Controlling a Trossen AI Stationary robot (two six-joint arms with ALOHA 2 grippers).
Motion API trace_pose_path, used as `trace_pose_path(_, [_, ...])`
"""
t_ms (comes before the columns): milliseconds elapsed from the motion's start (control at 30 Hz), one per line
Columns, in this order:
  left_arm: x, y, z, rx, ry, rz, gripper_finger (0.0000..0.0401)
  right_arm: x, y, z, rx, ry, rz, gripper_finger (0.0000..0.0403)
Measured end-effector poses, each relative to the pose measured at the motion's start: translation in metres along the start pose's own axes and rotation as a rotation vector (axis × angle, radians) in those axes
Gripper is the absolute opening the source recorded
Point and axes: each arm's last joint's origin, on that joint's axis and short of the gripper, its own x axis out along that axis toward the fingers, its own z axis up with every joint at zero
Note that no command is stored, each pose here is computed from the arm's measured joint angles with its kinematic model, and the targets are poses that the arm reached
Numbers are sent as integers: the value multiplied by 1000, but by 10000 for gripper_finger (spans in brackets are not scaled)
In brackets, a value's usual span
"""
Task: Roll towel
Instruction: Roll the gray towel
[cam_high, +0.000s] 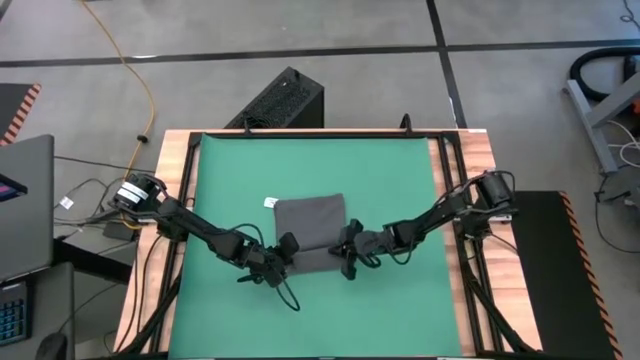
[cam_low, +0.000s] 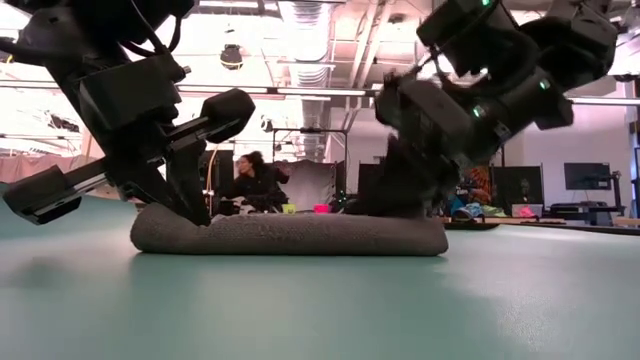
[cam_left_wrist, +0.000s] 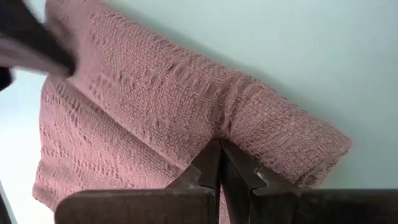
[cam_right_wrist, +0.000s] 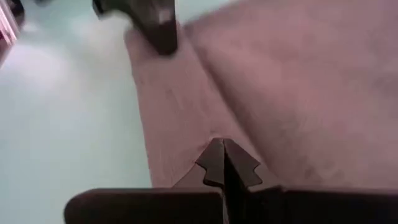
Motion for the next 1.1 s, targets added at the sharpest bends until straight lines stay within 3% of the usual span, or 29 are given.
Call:
trace_pose_path(367, [-4,4,-2,54,144,175,0,16,-5,-27,121,65,-77,15])
trace_pose_path(533, [-16,7,2,-13,130,242,0,16,-6,-28,123,71,-84,15])
trace_pose_path(600, [-27,15,3,-118,121,318,0,16,-6,-29,120,80,-90,15])
trace_pose_path(667, [-40,23,1,-303,62,344,0,15,-5,-30,115,89,-90,15])
trace_pose_path(767, [-53,34,-7,-679,-152,200,0,15,-4,-31,111,93,-88,15])
trace_pose_path(833, [-55,37,-15,-859,-303,107,0,15,-3,-32,109,94,-87,15])
trace_pose_path(900, [-55,35,-23,-951,-445,71,0,15,-3,-32,108,94,-88,15])
trace_pose_path(967, [-53,27,-32,-1050,-503,86,0,15,-3,-32,108,95,-88,15])
trace_pose_path(1100, [-40,0,-51,-1157,-365,159,0,15,-4,-32,109,92,-86,15])
